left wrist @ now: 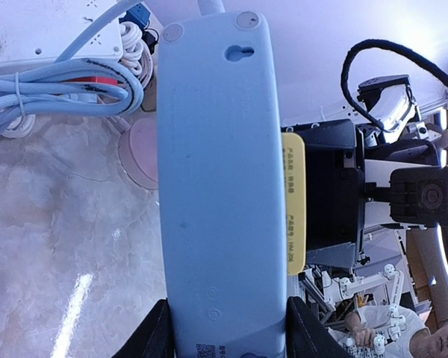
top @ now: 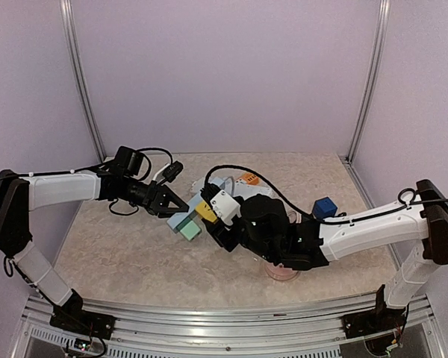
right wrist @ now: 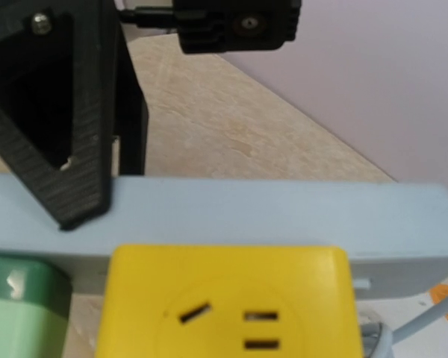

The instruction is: Pull the plug off the socket

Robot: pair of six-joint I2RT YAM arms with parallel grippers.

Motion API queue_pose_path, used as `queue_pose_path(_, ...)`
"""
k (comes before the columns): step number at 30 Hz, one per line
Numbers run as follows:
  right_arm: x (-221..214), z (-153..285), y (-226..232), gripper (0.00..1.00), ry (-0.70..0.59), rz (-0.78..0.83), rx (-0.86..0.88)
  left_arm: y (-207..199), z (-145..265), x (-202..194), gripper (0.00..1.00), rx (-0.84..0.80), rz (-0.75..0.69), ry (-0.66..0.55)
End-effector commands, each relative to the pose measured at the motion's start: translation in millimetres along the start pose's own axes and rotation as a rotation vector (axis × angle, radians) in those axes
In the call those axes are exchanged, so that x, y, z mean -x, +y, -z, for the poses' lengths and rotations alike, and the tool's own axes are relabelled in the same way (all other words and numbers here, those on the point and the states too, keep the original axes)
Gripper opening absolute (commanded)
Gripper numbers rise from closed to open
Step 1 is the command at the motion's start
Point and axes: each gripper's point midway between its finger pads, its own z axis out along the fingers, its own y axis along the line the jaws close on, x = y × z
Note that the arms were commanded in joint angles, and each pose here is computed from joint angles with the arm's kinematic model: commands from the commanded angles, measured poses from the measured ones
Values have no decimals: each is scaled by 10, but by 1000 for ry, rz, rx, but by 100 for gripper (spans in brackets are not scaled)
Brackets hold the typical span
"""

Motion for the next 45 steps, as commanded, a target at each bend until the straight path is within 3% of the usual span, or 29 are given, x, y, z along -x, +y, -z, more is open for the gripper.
queue_pose_path(1,617,151,-20,0,-209,-117,157,2,7,17,16,41,-35,-12)
queue_pose_path(7,724,246,16,0,-281,-175,361,30,6,14,16,53,-32,-11)
queue_pose_path(14,633,132,-109,0,-240,-229,267,81,25,34,16,77,-24,-21)
queue_pose_path(20,645,169,-44,0,-250,-250,303,93,64,58,15,86,-25,-34)
queue_pose_path(29,366,-18,-57,0,-116,-27,39,71,63,57,16,65,-19,-33)
queue_pose_path(35,297,-61,-171,0,-88,15,-64,68,71,65,15,63,-19,-35)
queue_pose_path(45,507,51,-128,0,-186,-119,141,111,74,59,15,94,-19,-36)
